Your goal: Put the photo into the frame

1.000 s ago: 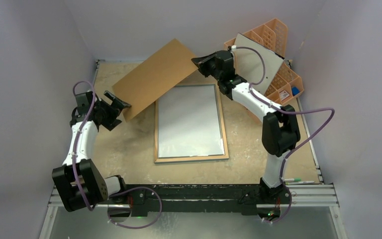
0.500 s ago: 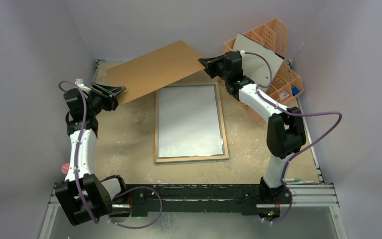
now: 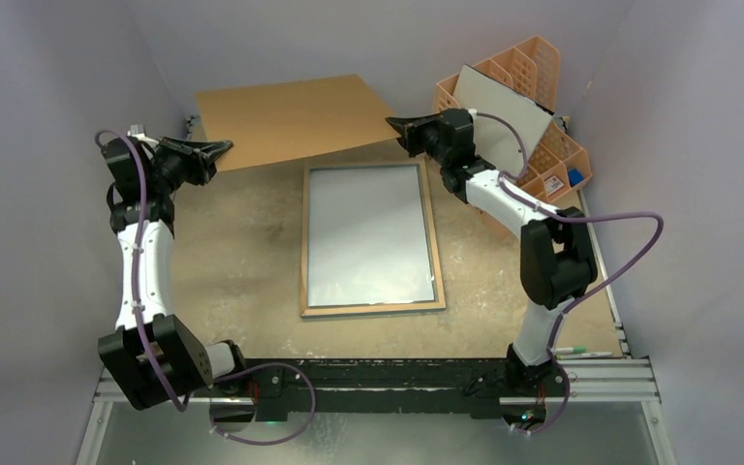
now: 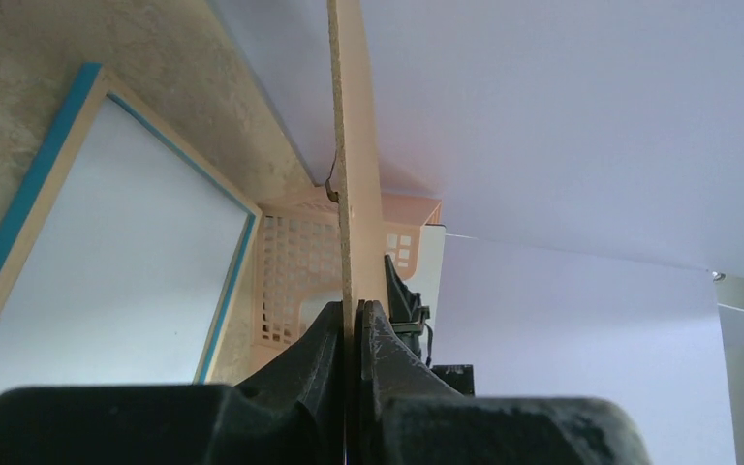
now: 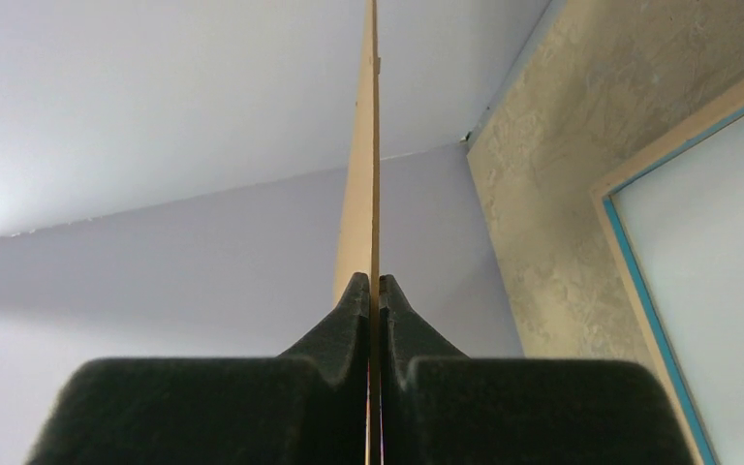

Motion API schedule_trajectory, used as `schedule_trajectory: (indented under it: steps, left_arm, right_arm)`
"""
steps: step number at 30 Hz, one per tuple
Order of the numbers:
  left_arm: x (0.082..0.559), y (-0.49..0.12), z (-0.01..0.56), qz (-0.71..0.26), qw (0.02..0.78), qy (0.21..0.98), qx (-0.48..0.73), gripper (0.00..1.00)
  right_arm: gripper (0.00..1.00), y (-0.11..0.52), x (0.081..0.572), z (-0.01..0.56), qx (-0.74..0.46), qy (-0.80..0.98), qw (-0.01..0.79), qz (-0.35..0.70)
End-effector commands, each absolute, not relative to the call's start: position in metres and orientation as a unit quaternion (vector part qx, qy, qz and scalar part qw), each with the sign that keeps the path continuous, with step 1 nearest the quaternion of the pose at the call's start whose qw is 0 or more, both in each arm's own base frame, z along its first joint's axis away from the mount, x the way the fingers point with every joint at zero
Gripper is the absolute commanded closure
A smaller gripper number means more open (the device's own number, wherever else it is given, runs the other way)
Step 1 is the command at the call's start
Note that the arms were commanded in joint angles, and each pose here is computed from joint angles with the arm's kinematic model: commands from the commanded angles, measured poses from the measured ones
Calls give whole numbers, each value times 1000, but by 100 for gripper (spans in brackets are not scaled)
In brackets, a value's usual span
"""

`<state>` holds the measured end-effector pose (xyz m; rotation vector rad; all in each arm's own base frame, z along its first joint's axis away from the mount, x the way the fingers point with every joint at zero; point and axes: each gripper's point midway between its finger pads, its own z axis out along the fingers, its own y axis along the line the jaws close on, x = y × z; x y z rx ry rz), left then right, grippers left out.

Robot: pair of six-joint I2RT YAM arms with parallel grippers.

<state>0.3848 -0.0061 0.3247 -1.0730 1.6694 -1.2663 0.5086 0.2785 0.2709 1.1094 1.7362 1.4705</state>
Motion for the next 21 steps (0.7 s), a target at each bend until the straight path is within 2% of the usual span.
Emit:
schedule_trajectory:
  steps: [1,2,3,7,9,15,19,21]
  left_arm:
    - [389,-8,368,-517,409,647,-383,100]
    - [392,-6,375,-518,413,644,-381,100]
    - [394,-5,380,-519,416,641,-383,100]
    - [409,7,400,-513,437,622,-398,100]
    - [420,13,412,-517,442,612,-404,100]
    - [442,26,451,-537,465,572,-410,100]
    - [447,30,459,-546,465,558,-418,100]
    - [446,30,460,-545,463,558,-420,100]
  right_arm:
    - [100,293,488,305,348,649,298,608]
    - [97,295,486,301,340,655,298,606]
    - [89,295,484,299,331,658,301,605]
    - [51,294,472,293,315,670,300,602]
    - [38,292,464,299,303,665,306,610]
    - [22,289,452,307,259,687,338,589]
    - [17,282,442,310,226,705,369,562]
    - [17,278,441,326,181,701,417,549]
